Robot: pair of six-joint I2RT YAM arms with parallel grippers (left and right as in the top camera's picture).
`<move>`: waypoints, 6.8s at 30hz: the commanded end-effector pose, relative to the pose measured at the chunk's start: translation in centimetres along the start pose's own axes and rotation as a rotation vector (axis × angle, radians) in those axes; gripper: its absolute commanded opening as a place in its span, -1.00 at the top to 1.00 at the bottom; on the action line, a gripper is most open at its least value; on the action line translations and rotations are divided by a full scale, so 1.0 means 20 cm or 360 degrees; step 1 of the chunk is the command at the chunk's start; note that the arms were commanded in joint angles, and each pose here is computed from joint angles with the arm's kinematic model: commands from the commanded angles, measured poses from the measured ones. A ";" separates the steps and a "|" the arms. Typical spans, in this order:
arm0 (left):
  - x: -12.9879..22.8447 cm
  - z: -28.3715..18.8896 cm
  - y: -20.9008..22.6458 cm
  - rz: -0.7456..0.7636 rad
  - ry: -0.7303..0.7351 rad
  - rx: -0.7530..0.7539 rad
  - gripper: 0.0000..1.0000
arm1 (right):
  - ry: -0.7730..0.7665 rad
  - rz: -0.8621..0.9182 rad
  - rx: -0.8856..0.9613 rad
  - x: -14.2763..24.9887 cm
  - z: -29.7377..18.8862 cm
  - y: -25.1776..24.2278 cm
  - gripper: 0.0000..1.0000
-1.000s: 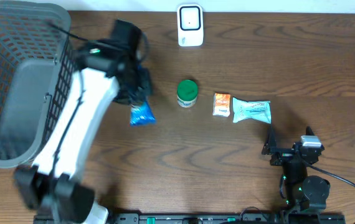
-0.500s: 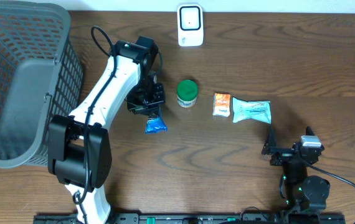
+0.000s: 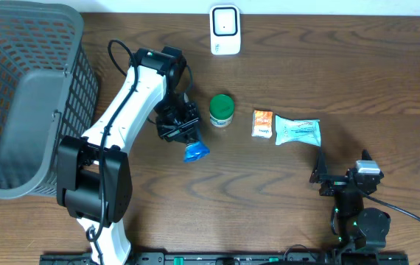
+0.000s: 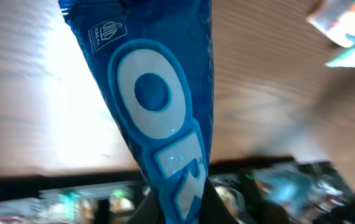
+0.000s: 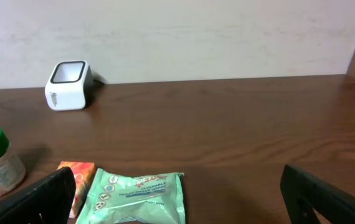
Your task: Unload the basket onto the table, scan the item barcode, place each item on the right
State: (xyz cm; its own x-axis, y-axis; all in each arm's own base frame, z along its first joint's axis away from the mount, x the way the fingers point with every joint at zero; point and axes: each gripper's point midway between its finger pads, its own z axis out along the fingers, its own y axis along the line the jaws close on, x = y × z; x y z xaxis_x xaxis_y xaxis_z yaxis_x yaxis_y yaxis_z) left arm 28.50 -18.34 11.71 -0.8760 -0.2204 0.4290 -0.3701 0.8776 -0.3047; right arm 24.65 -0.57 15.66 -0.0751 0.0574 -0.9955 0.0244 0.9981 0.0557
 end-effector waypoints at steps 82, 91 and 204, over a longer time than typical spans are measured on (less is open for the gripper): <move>-0.22 -0.40 -0.22 -0.0455 -0.0338 0.0455 0.86 | 0.0005 -0.0019 -0.0006 0.01 0.00 0.01 -0.99; -0.31 -0.71 -0.08 -0.0620 -0.0919 0.0379 0.86 | 0.0005 -0.0019 -0.0006 0.01 0.00 0.01 -0.98; -0.21 0.40 -1.45 0.0657 -0.1160 0.0253 0.85 | 0.0155 0.0038 0.0398 -0.38 -0.35 -0.18 -0.98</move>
State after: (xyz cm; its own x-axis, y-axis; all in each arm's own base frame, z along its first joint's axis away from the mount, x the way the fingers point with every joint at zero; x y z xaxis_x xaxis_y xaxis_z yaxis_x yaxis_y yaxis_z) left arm 42.47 -44.19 13.87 -0.8836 -0.2390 -0.4026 -0.0241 0.8820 -0.4706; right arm 20.05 -2.25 20.72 -0.2177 0.0687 -0.9736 0.1369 0.9898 0.0392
